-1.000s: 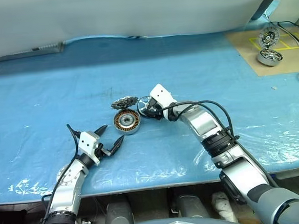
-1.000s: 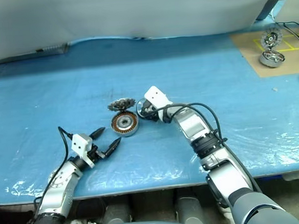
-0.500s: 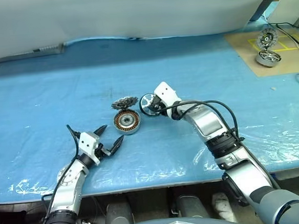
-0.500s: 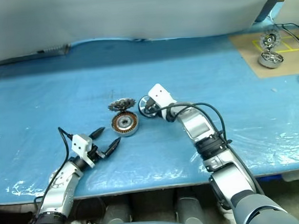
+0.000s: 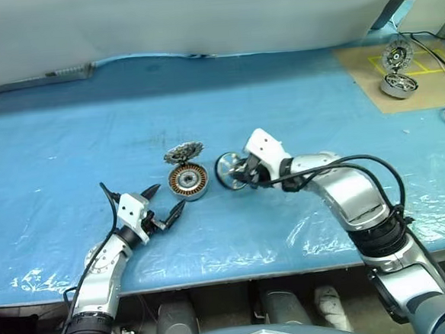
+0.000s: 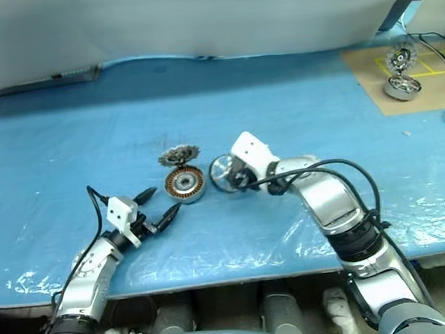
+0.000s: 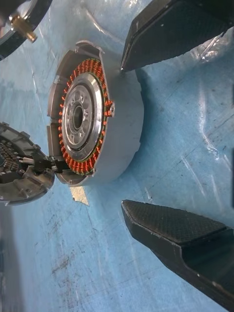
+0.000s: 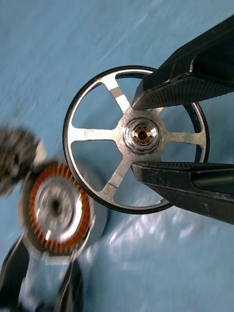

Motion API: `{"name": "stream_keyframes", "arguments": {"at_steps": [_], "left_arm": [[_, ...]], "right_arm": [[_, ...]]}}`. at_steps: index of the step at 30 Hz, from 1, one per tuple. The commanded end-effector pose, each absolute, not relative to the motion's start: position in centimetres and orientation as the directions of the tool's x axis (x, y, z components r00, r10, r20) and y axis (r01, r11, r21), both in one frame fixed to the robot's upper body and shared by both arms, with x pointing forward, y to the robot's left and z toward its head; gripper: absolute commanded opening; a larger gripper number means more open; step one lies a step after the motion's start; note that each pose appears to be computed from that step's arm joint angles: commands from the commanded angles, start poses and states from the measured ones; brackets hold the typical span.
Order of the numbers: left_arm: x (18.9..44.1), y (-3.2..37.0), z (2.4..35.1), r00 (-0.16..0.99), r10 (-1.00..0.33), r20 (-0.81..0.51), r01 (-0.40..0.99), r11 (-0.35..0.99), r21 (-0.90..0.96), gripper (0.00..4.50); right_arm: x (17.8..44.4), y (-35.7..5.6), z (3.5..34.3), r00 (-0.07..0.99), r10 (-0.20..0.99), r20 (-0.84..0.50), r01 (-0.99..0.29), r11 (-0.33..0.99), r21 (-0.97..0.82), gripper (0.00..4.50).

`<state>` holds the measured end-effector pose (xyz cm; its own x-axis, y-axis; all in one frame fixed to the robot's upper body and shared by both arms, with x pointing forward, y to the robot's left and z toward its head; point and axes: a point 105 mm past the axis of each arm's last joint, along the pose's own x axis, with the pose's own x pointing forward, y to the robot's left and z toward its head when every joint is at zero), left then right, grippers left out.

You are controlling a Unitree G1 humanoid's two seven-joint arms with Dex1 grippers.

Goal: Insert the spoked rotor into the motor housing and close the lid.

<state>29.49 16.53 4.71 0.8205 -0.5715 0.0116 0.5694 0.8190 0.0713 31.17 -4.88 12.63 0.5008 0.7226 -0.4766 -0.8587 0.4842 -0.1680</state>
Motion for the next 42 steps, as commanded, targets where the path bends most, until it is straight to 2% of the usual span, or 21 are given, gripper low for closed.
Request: {"name": "stream_keyframes", "arguments": {"at_steps": [1,5,10,17,29,36,37,38,42], "left_arm": [[29.9,17.1,5.6,0.824,-0.566,0.038,0.561,0.823,0.092,4.50],[30.0,17.1,5.5,0.822,-0.568,0.034,0.564,0.821,0.093,4.50],[29.6,17.3,5.5,0.821,-0.570,0.026,0.566,0.819,0.098,4.50],[28.6,16.9,5.3,0.800,-0.599,0.010,0.595,0.796,0.108,4.50],[28.3,16.5,4.9,0.793,-0.610,0.004,0.606,0.788,0.110,4.50],[28.2,16.4,4.6,0.793,-0.610,0.003,0.606,0.788,0.109,4.50],[28.2,16.4,4.6,0.793,-0.610,0.003,0.606,0.788,0.109,4.50],[28.3,16.4,4.6,0.793,-0.610,0.003,0.606,0.788,0.110,4.50],[28.5,16.3,4.4,0.793,-0.609,0.003,0.606,0.788,0.110,4.50]], "right_arm": [[30.2,-1.3,14.5,0.461,0.786,-0.413,-0.885,0.439,-0.153,1.25],[29.8,1.6,15.1,0.429,0.813,-0.393,-0.903,0.400,-0.159,1.25],[30.7,3.3,16.3,0.428,0.828,-0.361,-0.904,0.387,-0.183,1.25],[31.3,3.0,15.0,0.443,0.808,-0.389,-0.897,0.399,-0.192,1.25],[31.8,2.0,12.8,0.475,0.770,-0.426,-0.878,0.445,-0.175,1.25],[32.3,2.1,12.6,0.495,0.759,-0.422,-0.867,0.463,-0.184,1.25],[32.3,2.1,12.7,0.494,0.761,-0.421,-0.868,0.462,-0.185,1.97],[32.3,2.2,12.8,0.494,0.762,-0.418,-0.868,0.460,-0.187,2.16],[32.2,2.4,13.8,0.499,0.771,-0.395,-0.866,0.461,-0.193,3.47]]}}
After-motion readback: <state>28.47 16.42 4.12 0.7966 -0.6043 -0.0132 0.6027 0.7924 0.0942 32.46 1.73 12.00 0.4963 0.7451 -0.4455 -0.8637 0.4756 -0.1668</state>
